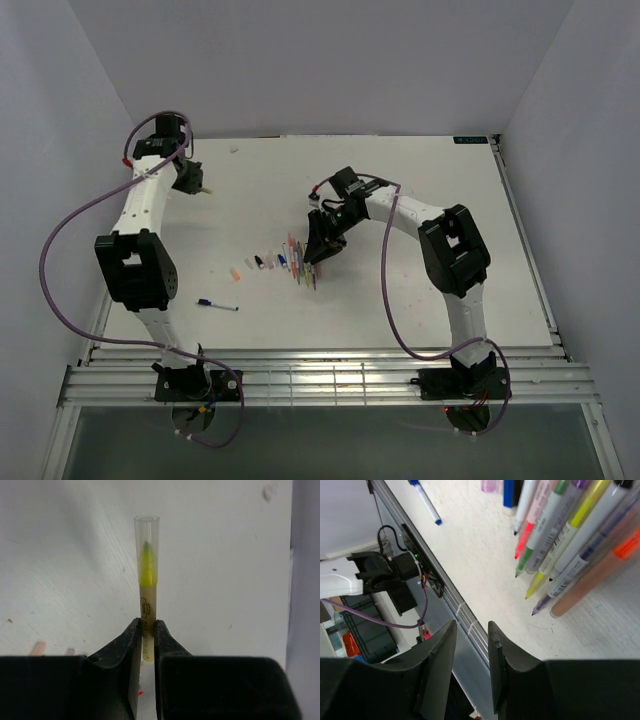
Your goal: Open the pen caps
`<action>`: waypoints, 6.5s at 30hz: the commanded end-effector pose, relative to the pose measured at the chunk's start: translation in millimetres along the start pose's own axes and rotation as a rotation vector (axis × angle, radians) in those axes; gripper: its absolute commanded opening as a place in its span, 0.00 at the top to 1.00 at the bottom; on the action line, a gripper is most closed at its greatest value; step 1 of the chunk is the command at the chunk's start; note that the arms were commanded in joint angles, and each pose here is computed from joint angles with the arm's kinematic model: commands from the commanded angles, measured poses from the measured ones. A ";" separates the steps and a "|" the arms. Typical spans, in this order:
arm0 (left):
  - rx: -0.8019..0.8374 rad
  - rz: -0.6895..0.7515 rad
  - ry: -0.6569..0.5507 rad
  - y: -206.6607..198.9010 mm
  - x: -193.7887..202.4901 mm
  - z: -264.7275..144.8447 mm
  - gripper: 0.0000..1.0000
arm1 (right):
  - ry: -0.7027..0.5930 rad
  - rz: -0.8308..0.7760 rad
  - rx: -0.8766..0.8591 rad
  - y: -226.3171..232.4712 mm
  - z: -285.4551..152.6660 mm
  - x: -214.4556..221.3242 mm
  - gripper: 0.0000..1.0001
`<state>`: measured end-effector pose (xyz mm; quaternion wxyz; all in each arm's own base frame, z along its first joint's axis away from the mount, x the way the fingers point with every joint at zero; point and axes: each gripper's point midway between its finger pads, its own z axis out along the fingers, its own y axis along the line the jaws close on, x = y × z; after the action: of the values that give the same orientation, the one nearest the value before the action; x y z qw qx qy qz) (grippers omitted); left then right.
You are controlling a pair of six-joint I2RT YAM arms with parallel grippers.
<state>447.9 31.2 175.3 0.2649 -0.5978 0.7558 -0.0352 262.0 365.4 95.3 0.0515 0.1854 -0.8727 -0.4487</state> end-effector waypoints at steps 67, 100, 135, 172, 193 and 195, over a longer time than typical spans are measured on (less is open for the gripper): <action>1.034 0.788 0.573 50.4 216.9 -172.1 1.00 | -0.222 -0.155 -0.331 126.3 -39.0 -56.7 0.68; 0.964 0.803 0.493 45.4 204.5 -164.8 0.34 | -0.158 -0.172 -0.255 118.6 -25.3 -31.2 0.92; 0.934 0.792 0.562 37.3 216.3 -148.9 0.74 | -0.145 -0.198 -0.353 145.9 -37.3 -20.4 0.92; 0.558 0.675 0.312 -35.8 132.3 -120.7 1.00 | -0.068 -0.346 0.330 43.4 -4.9 15.8 0.92; 0.654 0.694 0.555 22.6 178.8 -130.0 1.00 | -0.218 -0.390 -0.035 111.0 -35.2 -55.8 0.54; 0.648 0.679 0.573 30.0 181.8 -130.7 1.00 | -0.220 -0.395 -0.069 115.6 -30.4 -62.4 0.54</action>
<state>351.0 -153.6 184.8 0.2026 -0.1876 0.9126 -0.3014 292.9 409.0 195.8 -0.1234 0.2889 -0.8299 -0.4611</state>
